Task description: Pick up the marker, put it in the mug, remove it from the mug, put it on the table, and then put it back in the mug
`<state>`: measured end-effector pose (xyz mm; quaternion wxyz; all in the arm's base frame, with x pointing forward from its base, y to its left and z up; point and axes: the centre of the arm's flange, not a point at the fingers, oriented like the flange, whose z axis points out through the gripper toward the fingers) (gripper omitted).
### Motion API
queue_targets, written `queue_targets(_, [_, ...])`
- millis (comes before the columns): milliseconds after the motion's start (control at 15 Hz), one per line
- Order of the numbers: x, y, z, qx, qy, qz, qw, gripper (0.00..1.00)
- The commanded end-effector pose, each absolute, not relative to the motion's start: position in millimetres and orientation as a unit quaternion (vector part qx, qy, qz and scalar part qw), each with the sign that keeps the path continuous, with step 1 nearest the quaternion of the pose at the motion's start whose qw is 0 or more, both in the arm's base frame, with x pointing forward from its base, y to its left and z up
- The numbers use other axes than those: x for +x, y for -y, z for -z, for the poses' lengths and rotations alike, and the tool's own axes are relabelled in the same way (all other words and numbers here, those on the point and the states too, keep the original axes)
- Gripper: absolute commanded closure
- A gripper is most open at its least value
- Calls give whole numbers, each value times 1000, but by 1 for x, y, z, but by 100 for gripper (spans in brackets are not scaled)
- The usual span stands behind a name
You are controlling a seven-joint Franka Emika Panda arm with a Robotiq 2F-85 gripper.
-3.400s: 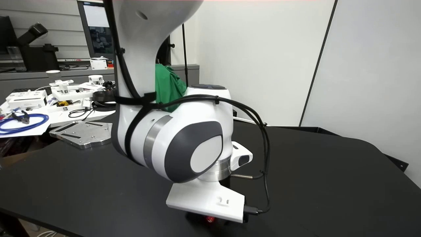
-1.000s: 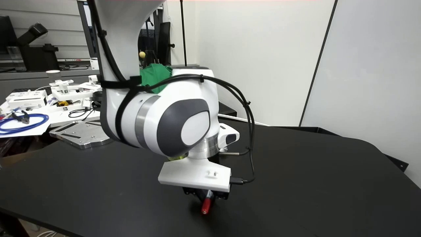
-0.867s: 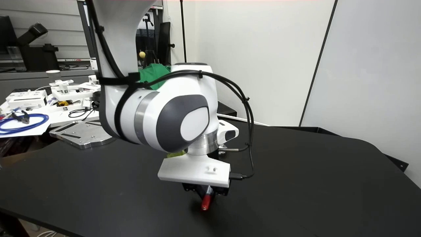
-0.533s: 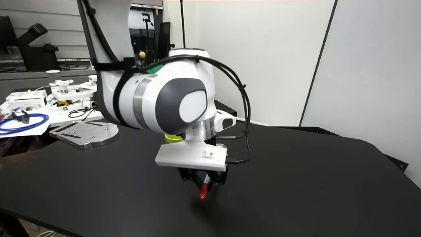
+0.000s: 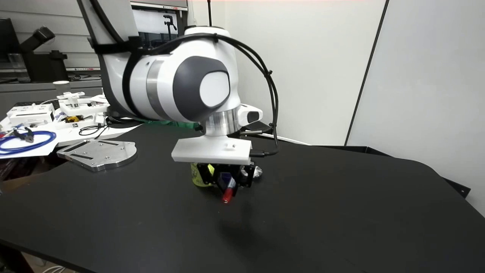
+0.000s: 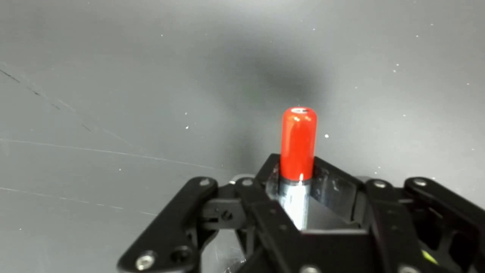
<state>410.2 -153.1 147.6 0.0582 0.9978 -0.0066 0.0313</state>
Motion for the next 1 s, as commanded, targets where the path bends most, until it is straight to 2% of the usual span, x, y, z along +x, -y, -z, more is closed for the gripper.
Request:
queue_targets(0, [420,138,-177,998,16,-35,58,94])
queue_targets(467, [435,113,-213,997,5,-51,50,94])
queue_targets(933, [457,87,-240,999,39,-18,-8,94])
